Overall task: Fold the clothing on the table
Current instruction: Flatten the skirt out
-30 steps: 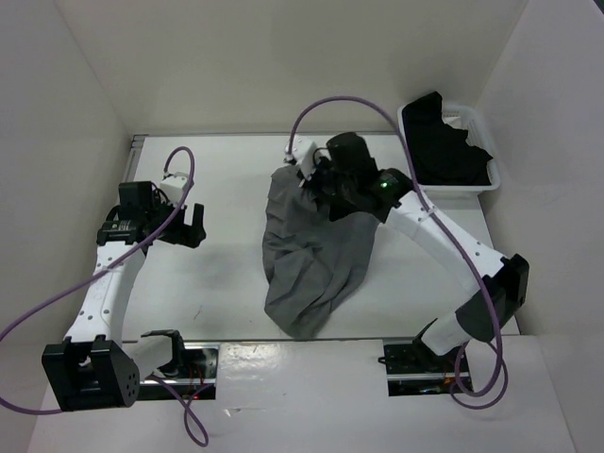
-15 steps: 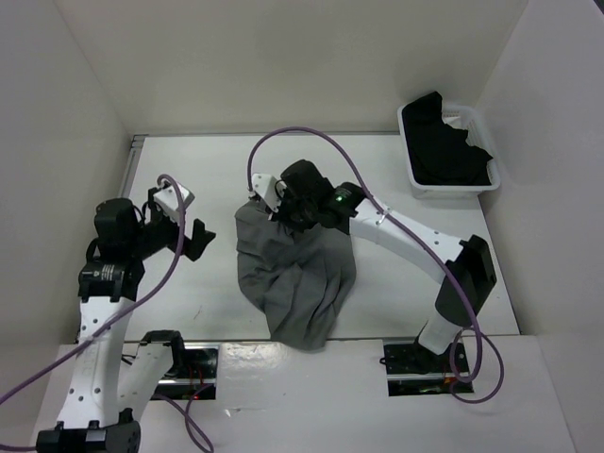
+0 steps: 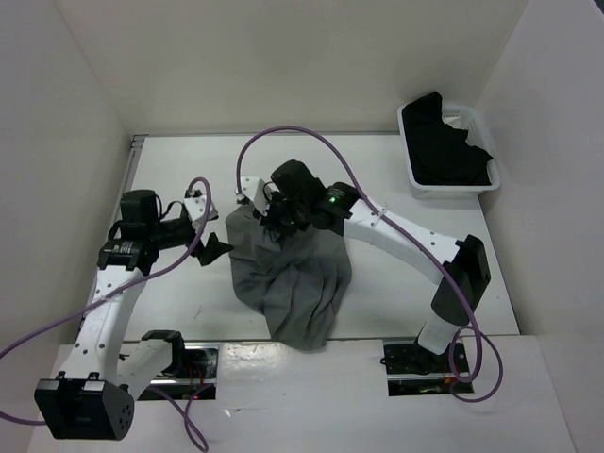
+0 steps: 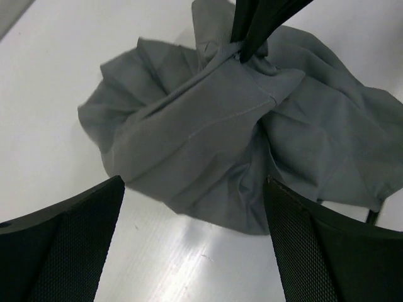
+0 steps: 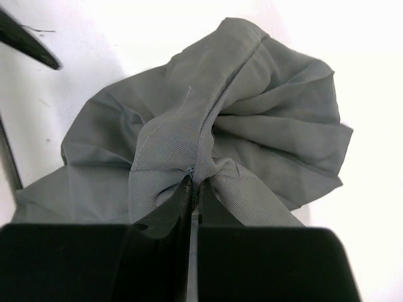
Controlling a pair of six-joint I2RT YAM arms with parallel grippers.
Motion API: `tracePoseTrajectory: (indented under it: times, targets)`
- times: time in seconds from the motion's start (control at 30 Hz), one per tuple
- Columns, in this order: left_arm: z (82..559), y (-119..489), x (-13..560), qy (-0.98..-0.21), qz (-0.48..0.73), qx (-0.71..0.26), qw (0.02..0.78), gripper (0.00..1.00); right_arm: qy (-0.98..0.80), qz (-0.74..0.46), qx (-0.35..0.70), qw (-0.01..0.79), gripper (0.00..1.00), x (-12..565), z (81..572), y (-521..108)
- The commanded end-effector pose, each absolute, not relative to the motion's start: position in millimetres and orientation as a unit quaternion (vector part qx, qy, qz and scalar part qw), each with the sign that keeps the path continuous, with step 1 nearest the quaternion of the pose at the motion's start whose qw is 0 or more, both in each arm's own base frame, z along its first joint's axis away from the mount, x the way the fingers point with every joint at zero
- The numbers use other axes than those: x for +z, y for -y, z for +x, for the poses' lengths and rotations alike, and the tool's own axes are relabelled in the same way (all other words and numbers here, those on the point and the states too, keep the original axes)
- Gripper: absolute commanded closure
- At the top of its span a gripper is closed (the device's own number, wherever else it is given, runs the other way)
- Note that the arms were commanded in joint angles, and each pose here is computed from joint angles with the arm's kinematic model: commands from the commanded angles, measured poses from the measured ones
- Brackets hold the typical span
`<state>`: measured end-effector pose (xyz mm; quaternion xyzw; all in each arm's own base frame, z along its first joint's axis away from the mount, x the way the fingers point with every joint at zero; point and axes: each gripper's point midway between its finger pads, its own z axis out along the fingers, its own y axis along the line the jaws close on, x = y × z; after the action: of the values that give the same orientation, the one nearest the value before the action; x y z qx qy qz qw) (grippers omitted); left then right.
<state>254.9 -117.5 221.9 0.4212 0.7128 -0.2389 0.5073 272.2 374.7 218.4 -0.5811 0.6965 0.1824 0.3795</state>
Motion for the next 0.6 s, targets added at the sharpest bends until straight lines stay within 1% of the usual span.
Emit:
tracePoseTrajectory:
  times: [0.0,0.13,0.17,0.33,0.47,0.57]
  targets:
    - [258.4,134.0,238.2,-0.612,0.514,-0.239,0.551,0.04,-0.672,-0.585,0.226,0.394,1.0,248.7,257.3,-389.0]
    - [267.3,134.2,249.4,-0.569,0.553,-0.216,0.569,0.04,-0.661,-0.6,0.25,0.375,1.0,246.0,244.7,-390.9]
    - [265.1,137.4,255.6,-0.553,0.561,-0.22,0.576,0.04,-0.659,-0.605,0.251,0.37,1.0,244.5,242.5,-390.0]
    - [267.5,145.5,263.0,-0.518,0.576,-0.243,0.584,0.04,-0.638,-0.625,0.28,0.353,1.0,248.7,221.7,-400.4]
    - [264.0,150.0,265.9,-0.503,0.578,-0.261,0.586,0.11,-0.629,-0.637,0.282,0.345,1.0,246.0,211.3,-406.9]
    - [257.7,156.0,265.9,-0.494,0.58,-0.285,0.582,0.11,-0.627,-0.642,0.284,0.338,1.0,240.5,209.9,-416.3]
